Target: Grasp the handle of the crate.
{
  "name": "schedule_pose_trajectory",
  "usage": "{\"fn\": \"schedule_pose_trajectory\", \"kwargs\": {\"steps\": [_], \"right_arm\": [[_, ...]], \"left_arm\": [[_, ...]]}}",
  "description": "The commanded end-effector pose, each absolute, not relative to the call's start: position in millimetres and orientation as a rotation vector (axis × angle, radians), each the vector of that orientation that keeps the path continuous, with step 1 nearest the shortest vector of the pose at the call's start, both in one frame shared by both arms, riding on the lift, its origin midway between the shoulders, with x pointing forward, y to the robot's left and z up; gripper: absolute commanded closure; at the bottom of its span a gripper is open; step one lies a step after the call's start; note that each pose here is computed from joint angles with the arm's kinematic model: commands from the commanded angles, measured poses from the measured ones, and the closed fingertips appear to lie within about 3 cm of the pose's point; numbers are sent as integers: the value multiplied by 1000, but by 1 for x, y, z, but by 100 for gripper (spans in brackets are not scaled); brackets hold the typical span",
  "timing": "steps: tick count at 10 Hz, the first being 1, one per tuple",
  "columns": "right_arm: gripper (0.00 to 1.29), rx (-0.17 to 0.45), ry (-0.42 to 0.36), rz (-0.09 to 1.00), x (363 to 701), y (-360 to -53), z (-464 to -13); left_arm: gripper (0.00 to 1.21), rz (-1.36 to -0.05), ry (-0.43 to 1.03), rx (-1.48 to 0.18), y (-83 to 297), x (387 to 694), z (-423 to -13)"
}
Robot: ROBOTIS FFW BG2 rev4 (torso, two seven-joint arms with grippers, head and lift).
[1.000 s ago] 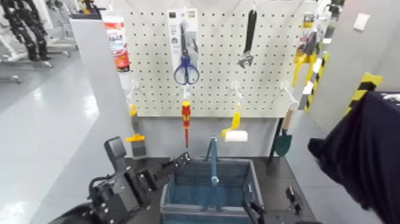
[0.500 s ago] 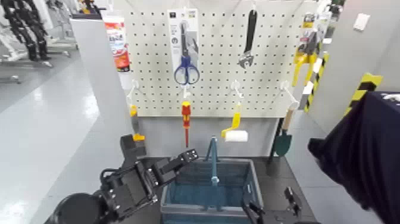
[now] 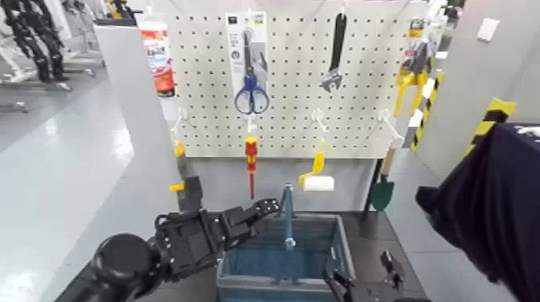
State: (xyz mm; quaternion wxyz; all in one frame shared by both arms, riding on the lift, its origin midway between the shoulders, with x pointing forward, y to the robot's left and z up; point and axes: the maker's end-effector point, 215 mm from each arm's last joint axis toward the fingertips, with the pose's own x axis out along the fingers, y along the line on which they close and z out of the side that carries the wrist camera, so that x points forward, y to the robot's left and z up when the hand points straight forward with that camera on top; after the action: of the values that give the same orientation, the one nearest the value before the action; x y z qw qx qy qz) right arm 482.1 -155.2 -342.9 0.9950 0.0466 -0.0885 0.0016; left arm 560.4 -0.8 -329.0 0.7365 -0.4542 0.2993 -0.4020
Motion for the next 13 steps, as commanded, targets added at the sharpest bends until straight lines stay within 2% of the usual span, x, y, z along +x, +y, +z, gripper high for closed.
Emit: {"fn": "schedule_pose_trajectory", "kwargs": {"steps": [1,4,9,12,13], "right_arm": [[14,97,-182,9,483,-152,-342],[14,100,-192,10,484,-151,-339],[14,108,-200,22,486,-145,-337],[14,110,-209,23,487,-145,-334],[14,113,-213,24,487,-145,-333]], "left_arm": [[11,-897,710,-1027,-13,563,-332],[11,-921,748,-1045,-28,568,-333],[13,-942,803,-1168,-42,569,-333],[31,-946,836,-1178,-50,566,-339],[52,-946,847,-1182,-52,564,-341]]}}
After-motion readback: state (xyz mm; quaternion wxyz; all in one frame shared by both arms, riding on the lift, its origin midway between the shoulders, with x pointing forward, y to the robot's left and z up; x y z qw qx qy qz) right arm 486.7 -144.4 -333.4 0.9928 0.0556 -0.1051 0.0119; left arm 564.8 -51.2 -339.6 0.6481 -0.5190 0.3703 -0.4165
